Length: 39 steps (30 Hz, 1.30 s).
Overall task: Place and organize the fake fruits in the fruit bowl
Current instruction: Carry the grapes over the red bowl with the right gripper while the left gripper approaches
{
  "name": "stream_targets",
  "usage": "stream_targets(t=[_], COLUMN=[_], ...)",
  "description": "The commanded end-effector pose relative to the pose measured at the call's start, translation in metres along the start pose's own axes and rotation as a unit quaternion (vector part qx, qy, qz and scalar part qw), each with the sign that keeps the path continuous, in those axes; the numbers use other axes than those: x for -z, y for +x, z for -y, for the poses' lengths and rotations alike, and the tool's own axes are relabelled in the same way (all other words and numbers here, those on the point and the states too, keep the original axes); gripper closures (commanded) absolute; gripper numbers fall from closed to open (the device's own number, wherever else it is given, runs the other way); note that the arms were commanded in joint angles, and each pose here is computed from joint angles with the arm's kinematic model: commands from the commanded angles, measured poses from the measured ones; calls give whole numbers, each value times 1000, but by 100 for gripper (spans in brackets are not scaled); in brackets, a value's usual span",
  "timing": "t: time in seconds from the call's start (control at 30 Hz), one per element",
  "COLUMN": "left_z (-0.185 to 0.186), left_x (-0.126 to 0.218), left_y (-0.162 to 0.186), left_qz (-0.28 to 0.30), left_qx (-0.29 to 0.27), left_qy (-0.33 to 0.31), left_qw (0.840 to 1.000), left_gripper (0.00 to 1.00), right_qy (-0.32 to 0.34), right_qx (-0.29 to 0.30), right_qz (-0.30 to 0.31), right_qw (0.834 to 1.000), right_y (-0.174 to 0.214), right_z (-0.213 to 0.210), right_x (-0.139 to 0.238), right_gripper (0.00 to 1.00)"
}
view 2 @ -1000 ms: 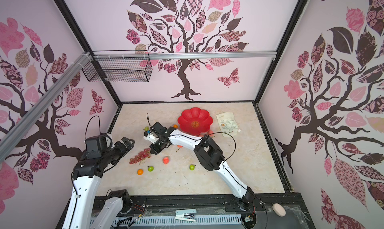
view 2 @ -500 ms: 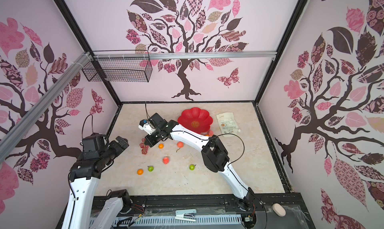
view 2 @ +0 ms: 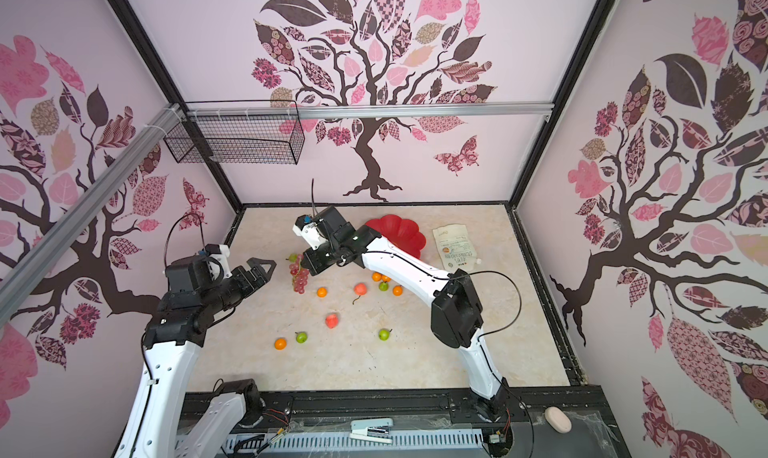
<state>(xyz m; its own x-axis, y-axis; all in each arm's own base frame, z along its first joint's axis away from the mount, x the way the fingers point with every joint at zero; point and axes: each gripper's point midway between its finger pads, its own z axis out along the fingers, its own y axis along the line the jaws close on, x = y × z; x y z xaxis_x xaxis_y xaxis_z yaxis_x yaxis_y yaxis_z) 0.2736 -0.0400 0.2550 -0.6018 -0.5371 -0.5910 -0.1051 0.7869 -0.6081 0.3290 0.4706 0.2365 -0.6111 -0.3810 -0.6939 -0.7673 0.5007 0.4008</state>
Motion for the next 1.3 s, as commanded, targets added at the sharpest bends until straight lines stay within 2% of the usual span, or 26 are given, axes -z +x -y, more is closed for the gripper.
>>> stream_targets(t=[0.0,0.17,0.33,0.43,0.57,0.73,0.87,1.07,1.27], left_z=[32,51,81,100,126,152,169,189,198], left_x=[0,-17,-34,-48,-67,-92,-113,-150,-184], left_y=[-8,3,15,25,39,49,49,39,30], left_qz=[14,-8,-31,-49,-77,-95,-103,-102,-94], left_qx=[-46,-67,-104,-133,-171,-203,-210,-212,-220], left_qy=[50,69,100,113,127,139,148,148,139], left_qw=[998,995,989,983,974,965,961,961,961], left_gripper=[2,2,2,2,2,2,2,2,2], right_qy=[16,55,126,186,271,344,360,343,302], right_qx=[-19,-58,-78,-78,-83,-87,-91,-88,-116], right_qz=[64,92,106,113,121,118,112,99,80], right_qw=[998,993,983,973,951,927,921,930,943], right_y=[-30,-23,-14,-9,-4,4,6,12,26], right_z=[11,52,92,113,139,169,186,206,231], right_x=[53,86,116,133,153,167,169,155,130], right_gripper=[100,100,100,100,100,100,100,100,100])
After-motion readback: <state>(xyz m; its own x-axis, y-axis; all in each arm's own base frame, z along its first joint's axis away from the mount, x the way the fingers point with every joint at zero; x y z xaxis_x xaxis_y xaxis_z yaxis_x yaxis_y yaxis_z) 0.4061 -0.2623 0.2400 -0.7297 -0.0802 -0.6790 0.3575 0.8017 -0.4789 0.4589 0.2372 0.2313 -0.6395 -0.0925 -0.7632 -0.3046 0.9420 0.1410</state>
